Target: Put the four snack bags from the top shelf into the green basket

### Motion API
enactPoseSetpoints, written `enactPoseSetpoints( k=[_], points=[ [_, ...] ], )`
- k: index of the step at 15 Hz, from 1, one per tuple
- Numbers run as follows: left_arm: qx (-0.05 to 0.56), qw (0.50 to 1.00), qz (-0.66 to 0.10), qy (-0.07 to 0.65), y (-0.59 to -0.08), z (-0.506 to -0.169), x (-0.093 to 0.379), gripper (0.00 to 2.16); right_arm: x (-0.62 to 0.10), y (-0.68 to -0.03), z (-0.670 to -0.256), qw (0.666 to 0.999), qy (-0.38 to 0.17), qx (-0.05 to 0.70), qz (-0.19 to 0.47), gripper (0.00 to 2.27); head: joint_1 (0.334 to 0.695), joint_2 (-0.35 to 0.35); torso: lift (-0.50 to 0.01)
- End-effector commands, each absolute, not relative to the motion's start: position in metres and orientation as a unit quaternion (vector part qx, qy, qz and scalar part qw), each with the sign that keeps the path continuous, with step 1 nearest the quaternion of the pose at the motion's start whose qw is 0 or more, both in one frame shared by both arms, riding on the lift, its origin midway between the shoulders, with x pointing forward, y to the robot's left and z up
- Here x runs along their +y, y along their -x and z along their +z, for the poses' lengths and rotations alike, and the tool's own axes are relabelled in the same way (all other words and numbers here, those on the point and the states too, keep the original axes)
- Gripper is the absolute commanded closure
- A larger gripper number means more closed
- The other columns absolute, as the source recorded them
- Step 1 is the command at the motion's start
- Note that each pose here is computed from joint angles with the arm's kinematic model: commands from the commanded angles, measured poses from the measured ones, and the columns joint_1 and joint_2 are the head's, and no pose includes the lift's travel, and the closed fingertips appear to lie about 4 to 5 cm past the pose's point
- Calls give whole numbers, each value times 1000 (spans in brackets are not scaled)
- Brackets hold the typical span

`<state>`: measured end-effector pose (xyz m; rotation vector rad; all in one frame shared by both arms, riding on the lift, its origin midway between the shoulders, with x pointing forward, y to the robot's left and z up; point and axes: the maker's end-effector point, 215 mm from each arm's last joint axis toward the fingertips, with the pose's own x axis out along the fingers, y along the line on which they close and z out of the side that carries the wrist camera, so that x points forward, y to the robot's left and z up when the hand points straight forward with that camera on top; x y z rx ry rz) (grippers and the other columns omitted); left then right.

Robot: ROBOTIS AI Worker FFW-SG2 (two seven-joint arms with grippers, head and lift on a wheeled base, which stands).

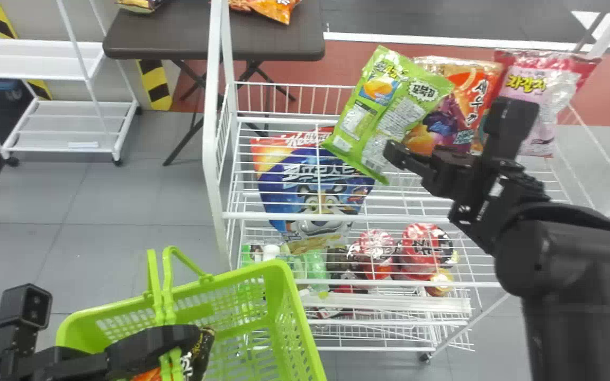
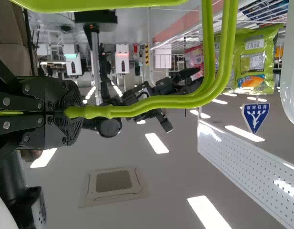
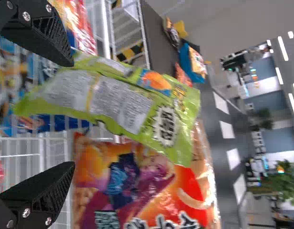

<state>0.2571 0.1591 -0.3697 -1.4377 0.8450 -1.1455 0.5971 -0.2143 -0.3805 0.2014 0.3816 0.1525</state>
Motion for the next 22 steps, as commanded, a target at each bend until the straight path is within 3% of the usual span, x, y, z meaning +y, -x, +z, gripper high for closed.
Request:
enactPoseSetpoints(
  k=[1, 3, 5, 6, 11, 17, 18, 22],
  points=[
    [349, 530, -478, 608, -256, -369, 164, 2145, -202, -626, -386, 975, -93, 182, 83, 97, 695, -75, 0],
    [346, 533, -471, 612, -255, -372, 169, 2145, -190, -631, -390, 975, -84, 185, 92, 583, 695, -60, 0],
    [342, 535, -467, 615, -255, -372, 174, 2145, -186, -628, -389, 975, -83, 181, 94, 1963, 695, -31, 0],
    [341, 536, -467, 615, -255, -373, 175, 2145, -185, -625, -388, 976, -85, 179, 94, 2192, 695, -25, 0],
    [342, 536, -467, 615, -255, -373, 174, 2145, -188, -592, -347, 983, -86, 119, 107, 2253, 695, -16, 0],
    [341, 537, -466, 615, -255, -375, 176, 2145, -142, -487, -310, 965, -110, 157, 179, 2253, 695, 14, 0],
    [341, 538, -466, 614, -255, -375, 175, 2145, -134, -467, -302, 959, -118, 171, 194, 2253, 695, 26, 0],
    [339, 538, -467, 614, -258, -375, 175, 2145, -86, -360, -340, 887, -160, 328, 283, 2253, 695, 92, 0]
  ],
)
